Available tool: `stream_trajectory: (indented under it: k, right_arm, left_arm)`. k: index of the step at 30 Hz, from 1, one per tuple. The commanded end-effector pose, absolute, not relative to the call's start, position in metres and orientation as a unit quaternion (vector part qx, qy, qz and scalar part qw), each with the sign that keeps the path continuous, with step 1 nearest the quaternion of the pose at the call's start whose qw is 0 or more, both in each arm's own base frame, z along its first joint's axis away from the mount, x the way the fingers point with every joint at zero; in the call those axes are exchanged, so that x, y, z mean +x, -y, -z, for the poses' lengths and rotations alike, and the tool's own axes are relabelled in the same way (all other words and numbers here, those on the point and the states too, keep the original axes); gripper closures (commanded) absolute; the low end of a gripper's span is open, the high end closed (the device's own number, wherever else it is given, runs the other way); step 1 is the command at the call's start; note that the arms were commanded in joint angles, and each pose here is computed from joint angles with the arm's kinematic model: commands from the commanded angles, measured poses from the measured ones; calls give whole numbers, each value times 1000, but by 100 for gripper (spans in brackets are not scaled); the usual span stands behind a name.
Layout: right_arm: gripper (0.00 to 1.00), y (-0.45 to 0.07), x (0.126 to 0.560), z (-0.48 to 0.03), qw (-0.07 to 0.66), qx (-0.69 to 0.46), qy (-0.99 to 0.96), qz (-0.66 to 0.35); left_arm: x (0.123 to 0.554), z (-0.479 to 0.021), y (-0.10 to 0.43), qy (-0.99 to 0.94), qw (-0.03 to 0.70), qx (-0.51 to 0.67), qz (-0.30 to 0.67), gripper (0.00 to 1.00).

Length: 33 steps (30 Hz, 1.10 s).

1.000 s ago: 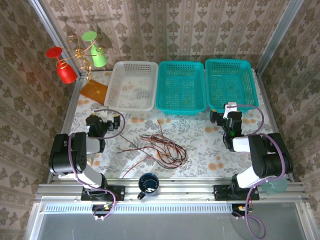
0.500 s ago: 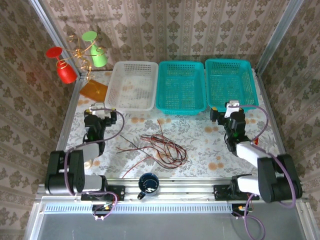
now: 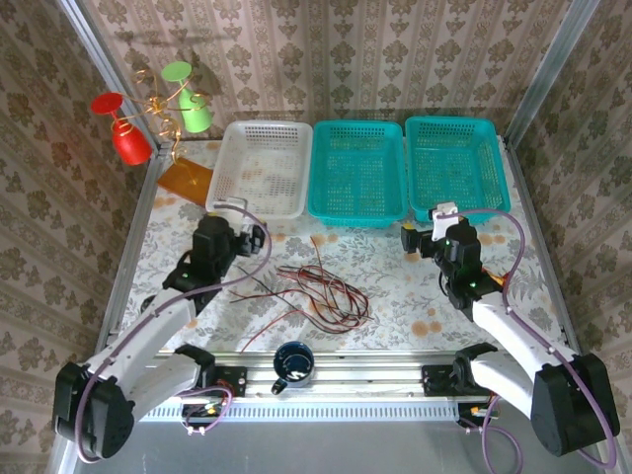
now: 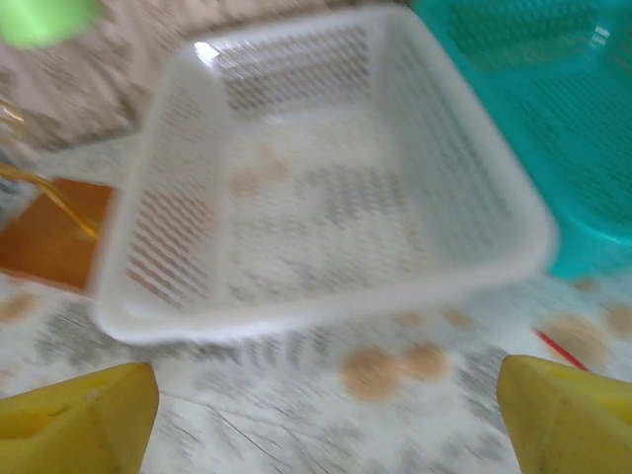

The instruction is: Untangle the cables

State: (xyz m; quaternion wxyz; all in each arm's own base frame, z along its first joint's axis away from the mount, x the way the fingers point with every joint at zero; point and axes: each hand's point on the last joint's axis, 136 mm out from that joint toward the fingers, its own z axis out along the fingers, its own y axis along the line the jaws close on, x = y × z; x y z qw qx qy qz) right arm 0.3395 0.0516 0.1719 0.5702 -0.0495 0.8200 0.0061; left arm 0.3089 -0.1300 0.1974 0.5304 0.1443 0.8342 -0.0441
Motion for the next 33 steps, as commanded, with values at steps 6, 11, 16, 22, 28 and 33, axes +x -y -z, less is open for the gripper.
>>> stream_trajectory:
  k: [6,11,16,22,28,33]
  right_arm:
    - [0,-72,340,-179,553,-70,-828,-55]
    - [0,-78,343,-173,541,-78,-835,-68]
    - [0,-80,344,-173,535,-81,-838,-67]
    - [0,-77,342,-168,528,-79,-844,-58]
    - [0,-80,344,-174,527,-83,-844,-60]
    - [0,-85,345,-178,524,-87,-845,-65]
  left_arm:
    - [213,-113,163,-932,319,150,81,28]
    - [186,-82,179,-946,266,168,81,29]
    - [171,-60,192,-955,231,161,95,29]
    - [155,-47,192,-963,207,135,107,30]
    - [141,-23,180,-973,180,109,98,30]
    - [144,-12,176,-975,174,114,80,32]
